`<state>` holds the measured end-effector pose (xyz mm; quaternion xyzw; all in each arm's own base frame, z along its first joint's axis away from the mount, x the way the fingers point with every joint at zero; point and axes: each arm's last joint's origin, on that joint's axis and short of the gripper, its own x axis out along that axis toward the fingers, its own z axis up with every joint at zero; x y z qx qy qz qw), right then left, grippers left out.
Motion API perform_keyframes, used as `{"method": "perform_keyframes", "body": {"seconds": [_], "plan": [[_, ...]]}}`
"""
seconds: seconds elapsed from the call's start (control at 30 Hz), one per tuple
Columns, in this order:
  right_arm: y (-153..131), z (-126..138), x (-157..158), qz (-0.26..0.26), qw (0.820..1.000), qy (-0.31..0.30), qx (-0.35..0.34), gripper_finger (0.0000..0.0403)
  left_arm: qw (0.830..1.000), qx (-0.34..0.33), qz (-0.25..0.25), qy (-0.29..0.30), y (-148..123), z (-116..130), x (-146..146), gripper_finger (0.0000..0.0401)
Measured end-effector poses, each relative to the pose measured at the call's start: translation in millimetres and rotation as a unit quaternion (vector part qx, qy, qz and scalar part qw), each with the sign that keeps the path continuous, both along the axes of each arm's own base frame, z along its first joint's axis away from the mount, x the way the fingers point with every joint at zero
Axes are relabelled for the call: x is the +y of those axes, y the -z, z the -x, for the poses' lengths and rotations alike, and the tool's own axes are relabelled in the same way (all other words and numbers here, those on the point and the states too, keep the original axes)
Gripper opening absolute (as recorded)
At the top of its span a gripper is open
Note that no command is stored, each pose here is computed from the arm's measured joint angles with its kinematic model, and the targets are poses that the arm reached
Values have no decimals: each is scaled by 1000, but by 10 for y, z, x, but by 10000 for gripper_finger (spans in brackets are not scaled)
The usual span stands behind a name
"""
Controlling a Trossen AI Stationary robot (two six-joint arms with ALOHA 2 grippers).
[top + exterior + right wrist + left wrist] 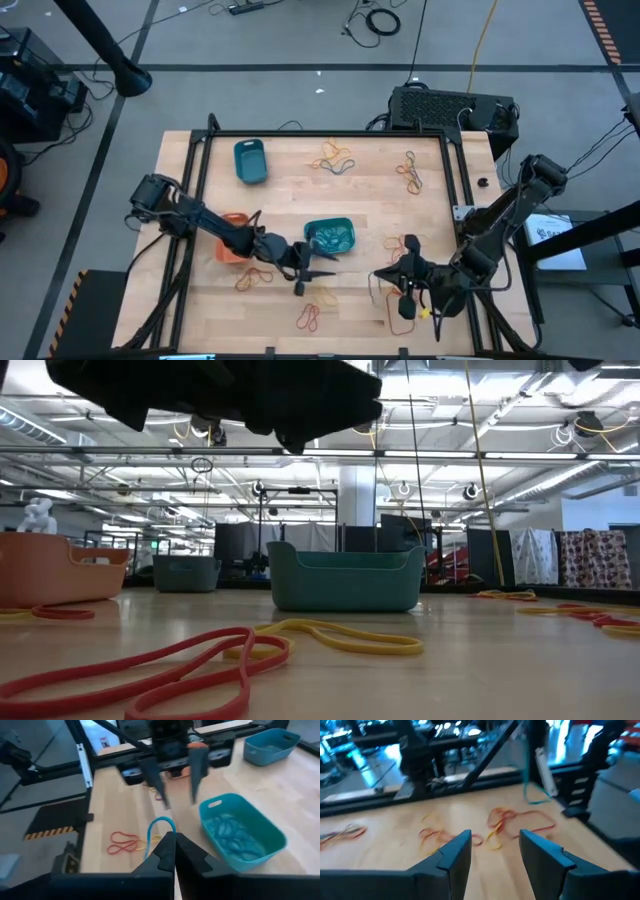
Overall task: Sort rubber bands into baskets
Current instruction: Put the blue rubber band into the green bin
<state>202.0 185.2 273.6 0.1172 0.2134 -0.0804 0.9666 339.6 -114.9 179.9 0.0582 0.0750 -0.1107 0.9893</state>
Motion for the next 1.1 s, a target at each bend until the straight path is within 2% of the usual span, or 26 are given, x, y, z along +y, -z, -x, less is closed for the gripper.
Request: {"method": "perform_keyframes", "body": {"seconds": [0.1,0.2,0.4,0.57,0.87,0.97,1.1], "plan": [[24,-56,-37,11,1000,18,-1,0,999,-22,11,23,57,-46,-36,173],[83,-129,-65,24,999,30,7,0,999,-41,18,22,89,-120,-57,173],[197,-258,-124,44,997,50,25,0,996,-52,67,-34,126,-329,-32,173],[265,-346,-173,56,996,64,36,0,996,-47,66,-41,201,-456,-17,173],[297,-389,-205,62,995,70,42,0,996,-36,61,-47,270,-498,24,169],[299,-388,-206,63,995,69,44,0,997,-34,44,-46,278,-498,25,139],[299,-386,-206,68,994,67,45,0,998,-32,28,-47,288,-496,24,62]]}}
